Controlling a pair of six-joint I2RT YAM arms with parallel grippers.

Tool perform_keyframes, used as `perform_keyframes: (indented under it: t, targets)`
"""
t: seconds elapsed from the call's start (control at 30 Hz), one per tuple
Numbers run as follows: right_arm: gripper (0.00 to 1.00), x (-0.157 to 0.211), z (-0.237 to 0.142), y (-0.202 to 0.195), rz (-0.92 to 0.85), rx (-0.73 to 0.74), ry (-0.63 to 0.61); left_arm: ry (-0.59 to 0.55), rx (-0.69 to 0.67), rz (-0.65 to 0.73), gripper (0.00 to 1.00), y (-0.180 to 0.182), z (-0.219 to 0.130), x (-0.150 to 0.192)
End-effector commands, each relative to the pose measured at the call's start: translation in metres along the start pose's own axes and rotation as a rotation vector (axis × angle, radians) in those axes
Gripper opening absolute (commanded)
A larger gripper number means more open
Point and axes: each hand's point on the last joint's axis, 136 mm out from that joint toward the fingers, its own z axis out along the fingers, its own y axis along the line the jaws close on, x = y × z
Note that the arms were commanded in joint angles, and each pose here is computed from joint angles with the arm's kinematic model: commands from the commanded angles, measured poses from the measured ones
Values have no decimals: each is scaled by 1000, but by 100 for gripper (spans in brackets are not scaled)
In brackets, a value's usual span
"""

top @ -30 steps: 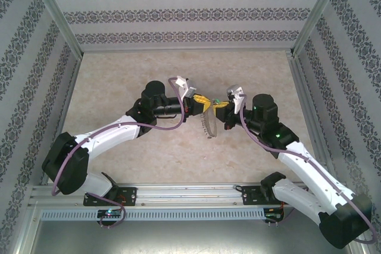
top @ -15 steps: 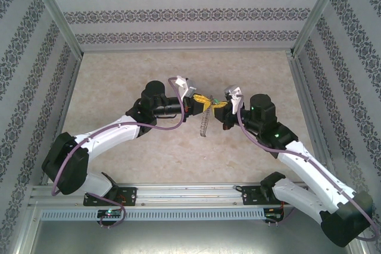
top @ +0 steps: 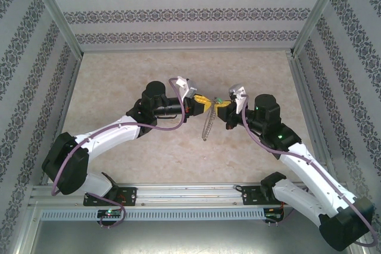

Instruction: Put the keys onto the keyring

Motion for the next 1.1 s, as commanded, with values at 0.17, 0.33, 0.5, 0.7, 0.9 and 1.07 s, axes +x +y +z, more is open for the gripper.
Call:
perform_keyframes:
  t: [0.17, 0.33, 0.5, 0.7, 0.9, 1.07]
  targets:
    - [0, -25, 8, 9, -39, -16, -49, -39, 44, 44, 0, -16, -2, -19]
    - [0, -28, 2, 3, -49, 27, -62, -37, 42, 37, 0, -14, -1, -16]
    - [0, -35, -4, 3, -52, 28, -78, -37, 42, 31, 0, -13, -1, -14]
    - [0, -41, -6, 12, -59, -11, -79, -33, 41, 29, 0, -12, 0, -12]
    - [0, -44, -3, 20, -70, -56, -64, -27, 43, 26, 0, -12, 1, -11]
    - [0, -47, -1, 22, -80, -62, -59, -19, 44, 25, 0, -11, 2, -10]
